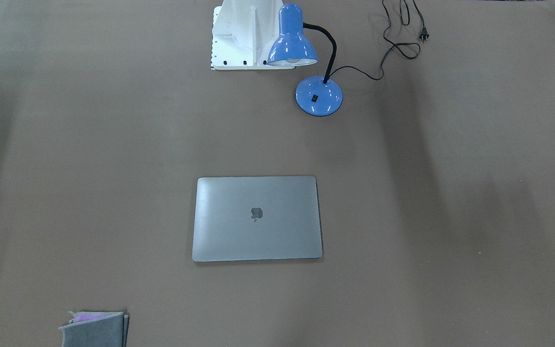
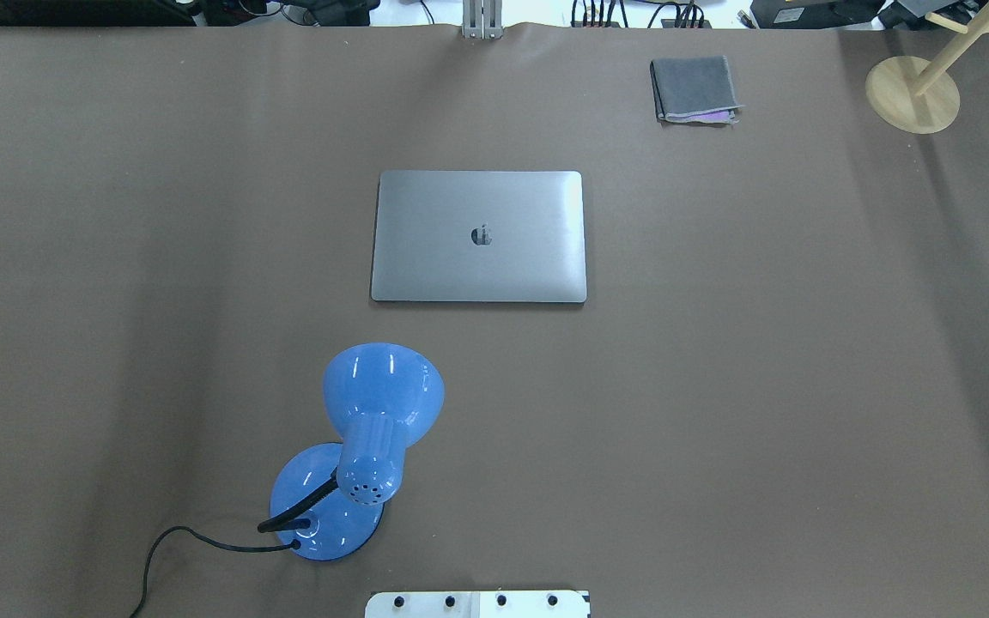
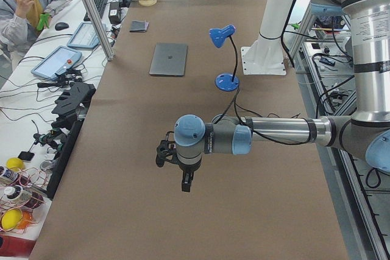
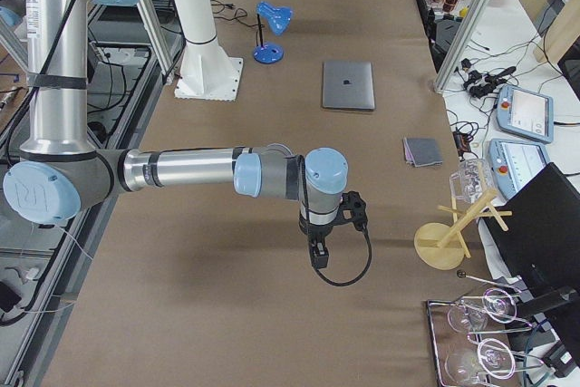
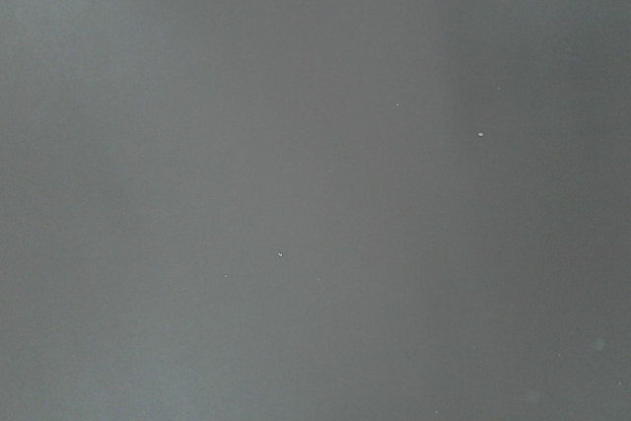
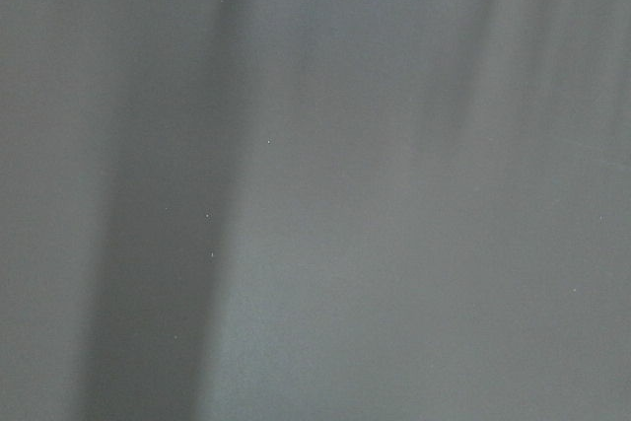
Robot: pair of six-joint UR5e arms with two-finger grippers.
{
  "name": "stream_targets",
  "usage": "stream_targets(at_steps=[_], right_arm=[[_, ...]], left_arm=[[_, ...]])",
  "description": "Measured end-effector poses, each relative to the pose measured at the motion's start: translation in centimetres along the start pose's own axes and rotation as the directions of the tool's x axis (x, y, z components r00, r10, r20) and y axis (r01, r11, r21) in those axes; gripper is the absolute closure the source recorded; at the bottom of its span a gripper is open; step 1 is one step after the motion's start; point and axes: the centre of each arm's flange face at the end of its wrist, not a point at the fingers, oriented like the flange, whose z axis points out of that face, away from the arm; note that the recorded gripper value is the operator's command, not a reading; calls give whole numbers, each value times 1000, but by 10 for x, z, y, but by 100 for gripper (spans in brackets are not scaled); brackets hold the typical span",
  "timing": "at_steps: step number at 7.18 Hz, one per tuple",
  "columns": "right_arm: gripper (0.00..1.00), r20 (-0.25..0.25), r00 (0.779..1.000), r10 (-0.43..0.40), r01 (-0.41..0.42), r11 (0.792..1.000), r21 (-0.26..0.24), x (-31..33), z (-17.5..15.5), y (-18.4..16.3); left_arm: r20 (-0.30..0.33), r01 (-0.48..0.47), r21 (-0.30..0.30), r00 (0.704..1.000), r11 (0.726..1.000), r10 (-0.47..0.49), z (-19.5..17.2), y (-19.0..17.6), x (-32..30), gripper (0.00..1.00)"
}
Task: Close laptop
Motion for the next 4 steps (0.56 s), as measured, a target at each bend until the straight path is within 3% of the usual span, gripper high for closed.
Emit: stream_targets(at_steps=[4], right_arm=[[0, 9, 1000, 19, -19, 1000, -8, 0, 4, 1]], left_arm=[[0, -7, 6, 1000, 1000, 7, -2, -4, 2, 2]])
